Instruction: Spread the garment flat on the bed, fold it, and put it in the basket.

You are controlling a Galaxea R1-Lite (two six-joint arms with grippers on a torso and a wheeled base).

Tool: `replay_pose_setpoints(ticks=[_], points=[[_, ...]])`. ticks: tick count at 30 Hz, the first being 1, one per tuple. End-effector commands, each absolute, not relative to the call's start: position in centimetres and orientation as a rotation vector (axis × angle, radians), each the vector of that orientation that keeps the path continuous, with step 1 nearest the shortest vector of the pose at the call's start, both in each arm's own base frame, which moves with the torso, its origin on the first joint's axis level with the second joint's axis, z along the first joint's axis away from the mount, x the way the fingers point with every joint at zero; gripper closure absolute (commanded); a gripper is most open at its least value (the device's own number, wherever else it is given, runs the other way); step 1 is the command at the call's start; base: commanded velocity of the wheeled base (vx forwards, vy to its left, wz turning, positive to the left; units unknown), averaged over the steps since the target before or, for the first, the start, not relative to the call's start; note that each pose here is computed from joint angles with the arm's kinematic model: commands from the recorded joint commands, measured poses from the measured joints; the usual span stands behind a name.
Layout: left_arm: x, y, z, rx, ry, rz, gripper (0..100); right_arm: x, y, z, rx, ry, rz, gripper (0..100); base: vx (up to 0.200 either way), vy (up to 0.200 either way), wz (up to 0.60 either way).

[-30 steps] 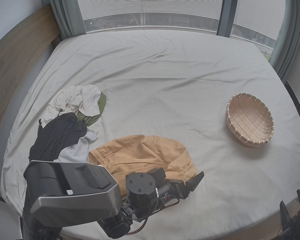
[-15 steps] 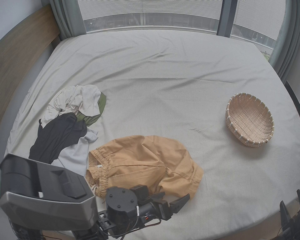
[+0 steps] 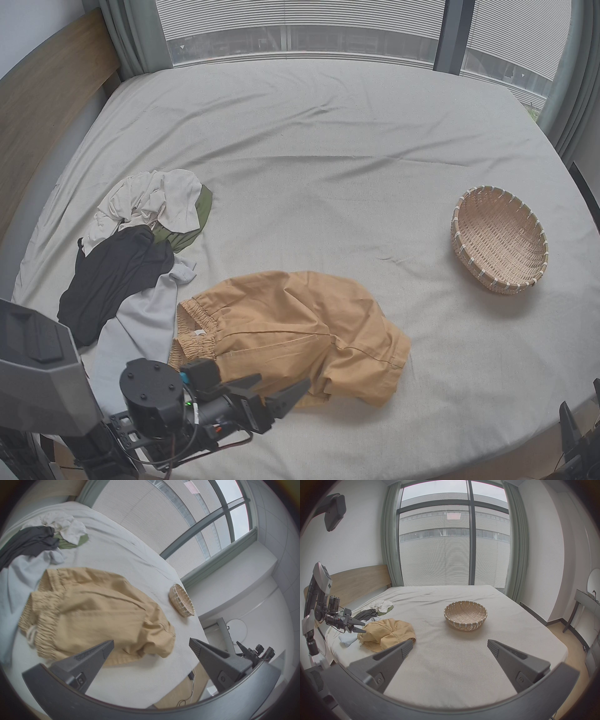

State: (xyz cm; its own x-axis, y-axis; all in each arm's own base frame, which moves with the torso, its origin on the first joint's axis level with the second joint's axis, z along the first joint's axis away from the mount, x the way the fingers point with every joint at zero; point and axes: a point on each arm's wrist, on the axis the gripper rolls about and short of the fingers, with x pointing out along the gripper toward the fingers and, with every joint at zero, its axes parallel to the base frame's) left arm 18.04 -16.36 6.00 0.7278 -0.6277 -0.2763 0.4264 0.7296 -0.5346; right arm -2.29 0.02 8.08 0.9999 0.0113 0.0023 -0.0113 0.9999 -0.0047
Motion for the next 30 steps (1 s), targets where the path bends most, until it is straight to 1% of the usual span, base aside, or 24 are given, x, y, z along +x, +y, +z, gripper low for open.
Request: replay_pose_setpoints(ticks=[1, 5, 6, 8, 14, 19, 30], points=[[18.3, -12.6, 7.2, -0.486, 0.424, -0.526, 0, -2.3, 0.0, 7.6, -0.006, -0.002, 0.012, 0, 0.0, 0.0, 0.0], [18.5, -10.6, 7.3, -0.502, 0.427, -0.485, 0, -2.3, 0.0, 7.6, -0.005, -0.002, 0.012, 0, 0.0, 0.0, 0.0], [18.5, -10.6, 7.3, -0.502, 0.427, -0.485, 0, -2.3, 0.0, 7.6, -0.005, -0.002, 0.012, 0, 0.0, 0.0, 0.0], [18.9, -9.2, 7.3, -0.517, 0.426, -0.462, 0, -2.3, 0.0, 7.6, -0.005, -0.002, 0.012, 0, 0.0, 0.0, 0.0], [19.8, -6.6, 6.6, -0.437, 0.436, -0.462, 0, -2.3, 0.0, 7.6, -0.006, -0.002, 0.011, 0, 0.0, 0.0, 0.0], [20.4, -6.7, 5.4, -0.427, 0.487, -0.468, 0, -2.3, 0.0, 7.6, -0.005, -0.002, 0.011, 0, 0.0, 0.0, 0.0], [23.3, -7.9, 4.1, -0.433, 0.49, -0.49, 0, -2.3, 0.0, 7.6, -0.006, -0.002, 0.011, 0, 0.0, 0.0, 0.0]])
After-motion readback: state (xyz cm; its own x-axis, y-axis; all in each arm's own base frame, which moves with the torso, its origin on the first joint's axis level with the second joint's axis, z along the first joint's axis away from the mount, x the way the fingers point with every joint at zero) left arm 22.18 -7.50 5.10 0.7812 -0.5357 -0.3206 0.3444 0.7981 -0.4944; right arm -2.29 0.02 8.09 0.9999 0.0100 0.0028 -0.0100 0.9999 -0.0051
